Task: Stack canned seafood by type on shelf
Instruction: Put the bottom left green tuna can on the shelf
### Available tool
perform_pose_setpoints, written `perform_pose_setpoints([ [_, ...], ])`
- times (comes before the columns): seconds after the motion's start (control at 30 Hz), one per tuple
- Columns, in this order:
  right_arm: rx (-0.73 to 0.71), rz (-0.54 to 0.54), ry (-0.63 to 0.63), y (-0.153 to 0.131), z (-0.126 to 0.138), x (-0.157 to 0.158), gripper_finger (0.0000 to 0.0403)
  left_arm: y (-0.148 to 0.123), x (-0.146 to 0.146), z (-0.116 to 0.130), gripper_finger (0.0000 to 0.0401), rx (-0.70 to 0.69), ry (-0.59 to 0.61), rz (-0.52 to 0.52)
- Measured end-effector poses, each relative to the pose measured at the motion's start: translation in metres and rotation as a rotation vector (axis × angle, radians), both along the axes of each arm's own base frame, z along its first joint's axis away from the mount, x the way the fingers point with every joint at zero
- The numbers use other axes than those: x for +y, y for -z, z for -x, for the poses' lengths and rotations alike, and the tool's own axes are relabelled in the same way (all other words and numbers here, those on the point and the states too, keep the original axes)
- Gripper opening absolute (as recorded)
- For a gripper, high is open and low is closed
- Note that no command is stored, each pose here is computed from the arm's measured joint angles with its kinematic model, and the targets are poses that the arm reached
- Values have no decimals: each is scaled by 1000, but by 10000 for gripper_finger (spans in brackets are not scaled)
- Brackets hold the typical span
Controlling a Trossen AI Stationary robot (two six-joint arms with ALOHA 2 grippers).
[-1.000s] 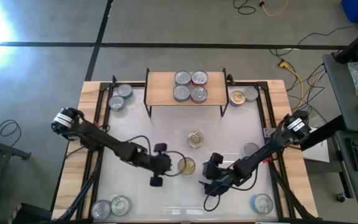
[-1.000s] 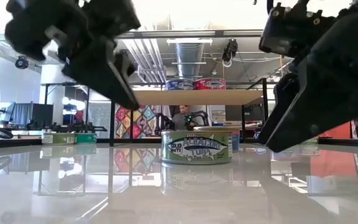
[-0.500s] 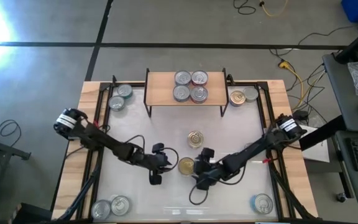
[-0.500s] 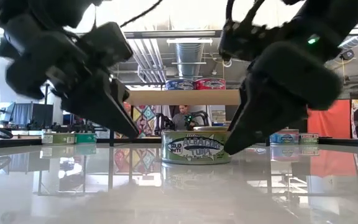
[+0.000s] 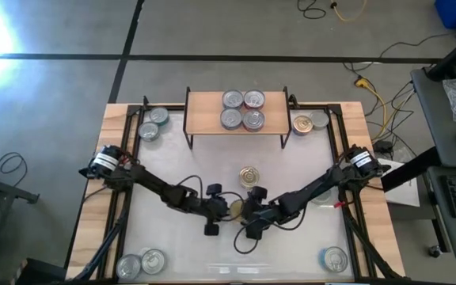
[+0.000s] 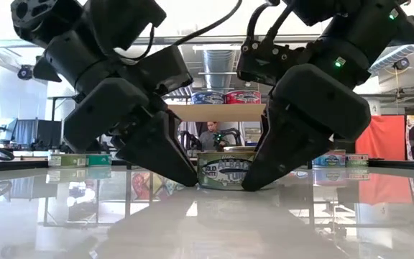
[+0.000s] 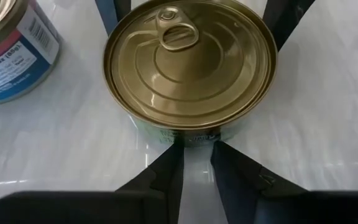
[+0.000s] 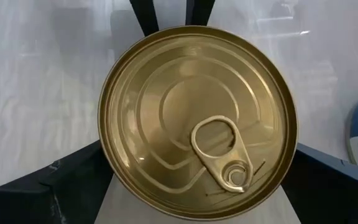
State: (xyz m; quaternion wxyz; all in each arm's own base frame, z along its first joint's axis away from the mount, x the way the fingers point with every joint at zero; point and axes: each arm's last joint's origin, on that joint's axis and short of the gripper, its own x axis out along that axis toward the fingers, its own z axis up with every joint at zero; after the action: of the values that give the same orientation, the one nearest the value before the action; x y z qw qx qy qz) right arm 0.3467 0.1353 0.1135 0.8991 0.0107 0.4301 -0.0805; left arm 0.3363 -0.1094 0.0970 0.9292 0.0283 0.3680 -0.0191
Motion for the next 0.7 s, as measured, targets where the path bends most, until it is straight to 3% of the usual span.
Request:
perform_pose_setpoints([
  [0.7, 41, -35, -89, -5, -7, -8, 400, -10, -4, -9, 75, 27, 46, -17],
])
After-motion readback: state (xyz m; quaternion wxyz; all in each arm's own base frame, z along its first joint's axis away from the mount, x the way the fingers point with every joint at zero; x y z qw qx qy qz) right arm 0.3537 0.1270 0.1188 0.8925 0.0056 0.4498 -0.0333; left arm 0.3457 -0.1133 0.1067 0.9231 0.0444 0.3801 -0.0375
